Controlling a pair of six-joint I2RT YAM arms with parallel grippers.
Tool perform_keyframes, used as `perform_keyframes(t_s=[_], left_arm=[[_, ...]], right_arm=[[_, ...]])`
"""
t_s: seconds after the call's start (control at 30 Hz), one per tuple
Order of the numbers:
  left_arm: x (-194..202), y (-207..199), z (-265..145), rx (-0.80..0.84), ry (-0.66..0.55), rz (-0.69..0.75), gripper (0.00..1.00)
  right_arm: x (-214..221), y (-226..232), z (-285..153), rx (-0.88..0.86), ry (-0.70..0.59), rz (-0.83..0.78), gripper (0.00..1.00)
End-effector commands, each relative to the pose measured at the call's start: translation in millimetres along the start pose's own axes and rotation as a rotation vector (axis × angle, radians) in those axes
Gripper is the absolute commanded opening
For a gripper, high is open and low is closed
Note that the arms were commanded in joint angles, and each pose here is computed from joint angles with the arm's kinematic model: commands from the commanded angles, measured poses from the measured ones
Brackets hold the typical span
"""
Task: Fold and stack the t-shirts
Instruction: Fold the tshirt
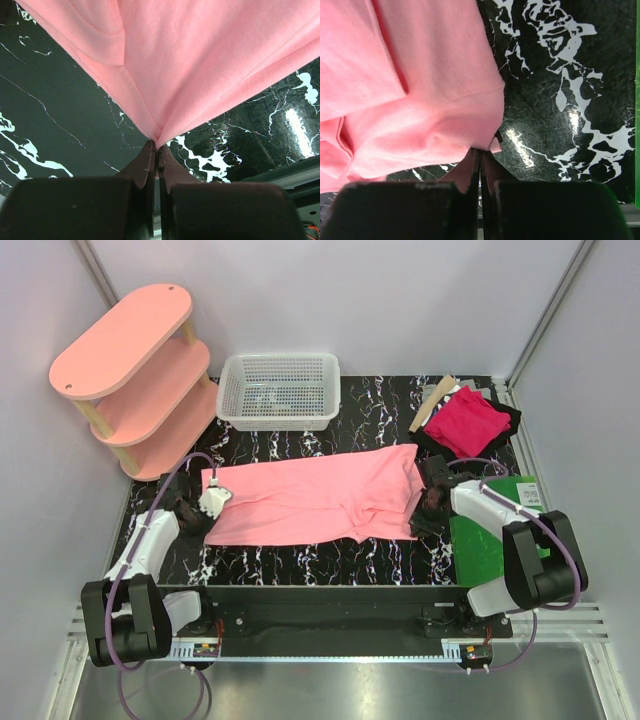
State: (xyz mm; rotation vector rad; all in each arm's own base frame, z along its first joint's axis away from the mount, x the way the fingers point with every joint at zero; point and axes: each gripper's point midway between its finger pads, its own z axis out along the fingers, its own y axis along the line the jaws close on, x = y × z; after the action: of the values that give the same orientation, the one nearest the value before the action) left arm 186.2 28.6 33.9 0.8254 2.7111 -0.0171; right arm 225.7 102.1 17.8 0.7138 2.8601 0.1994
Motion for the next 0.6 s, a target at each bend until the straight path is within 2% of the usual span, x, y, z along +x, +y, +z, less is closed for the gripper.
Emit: perform_keyframes(t_s=[0.0, 0.2, 0.27, 0.3, 0.33, 0.57], left_arm=[[-16.0, 10.6, -8.4, -0.034, -0.063, 0.017, 0.00], [-16.0, 12.3, -12.3, -0.053, -0.075, 0.029, 0.00], [-15.2, 11.0, -11.3, -0.044, -0.070, 0.027, 0.00], [-14.6, 11.0, -10.9, -0.042, -0.069, 0.020, 0.00], [-15.5, 10.4, -10.9, -0.038, -0.070, 0.019, 0.00], [-14.5, 11.2, -12.8, -0.047, -0.070, 0.021, 0.00]], right_arm=[[-3.5, 14.2, -19.6, -0.088, -0.031, 0.008, 0.00], [1.6, 8.1, -40.5, -0.120, -0.073, 0.025, 0.00], [3.5, 2.1, -37.2, -0.099, -0.073, 0.027, 0.21], [4.3, -0.7, -34.7, -0.085, -0.072, 0.021, 0.30], [4.6, -2.6, -31.8, -0.072, -0.067, 0.022, 0.33], [2.9, -6.6, -10.0, -0.006, -0.027, 0.001, 0.41]])
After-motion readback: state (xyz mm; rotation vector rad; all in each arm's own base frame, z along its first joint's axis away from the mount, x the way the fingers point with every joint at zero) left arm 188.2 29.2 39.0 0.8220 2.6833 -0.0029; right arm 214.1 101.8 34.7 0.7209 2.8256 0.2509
